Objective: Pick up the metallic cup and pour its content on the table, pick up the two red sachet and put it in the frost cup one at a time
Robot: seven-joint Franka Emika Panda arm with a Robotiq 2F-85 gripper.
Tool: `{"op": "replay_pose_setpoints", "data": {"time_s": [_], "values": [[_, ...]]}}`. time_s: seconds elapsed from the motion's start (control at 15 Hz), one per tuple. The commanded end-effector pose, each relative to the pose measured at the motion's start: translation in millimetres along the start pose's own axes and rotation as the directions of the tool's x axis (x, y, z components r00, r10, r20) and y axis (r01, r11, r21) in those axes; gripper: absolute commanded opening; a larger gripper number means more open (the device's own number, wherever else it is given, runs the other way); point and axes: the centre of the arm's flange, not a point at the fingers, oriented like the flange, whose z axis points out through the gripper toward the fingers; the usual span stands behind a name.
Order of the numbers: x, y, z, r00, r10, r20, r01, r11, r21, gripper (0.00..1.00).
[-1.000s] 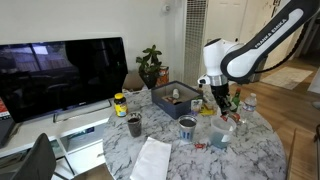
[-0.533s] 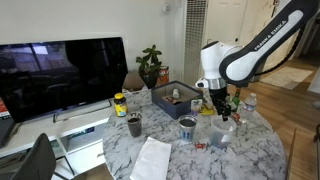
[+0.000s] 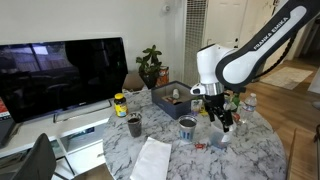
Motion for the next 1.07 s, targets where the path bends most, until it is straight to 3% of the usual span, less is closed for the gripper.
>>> {"op": "replay_pose_setpoints", "data": {"time_s": [0.0,0.07,0.4,0.67,1.0], "values": [[16.0,-19.9,21.7,0.994,-0.105,-0.037,0.107,0.993,0.058,1.00],[11.4,-11.6,7.5,0.998,-0.059,-0.010,0.059,0.998,0.030,1.00],[22.0,-13.8,20.6,0.997,-0.082,-0.004,0.082,0.993,0.083,1.00],[42.6,-2.7,57.0,0.997,-0.075,0.000,0.075,0.987,0.143,1.00],[50.3,14.8,90.7,0.999,-0.032,-0.031,0.037,0.988,0.150,1.00]]}}
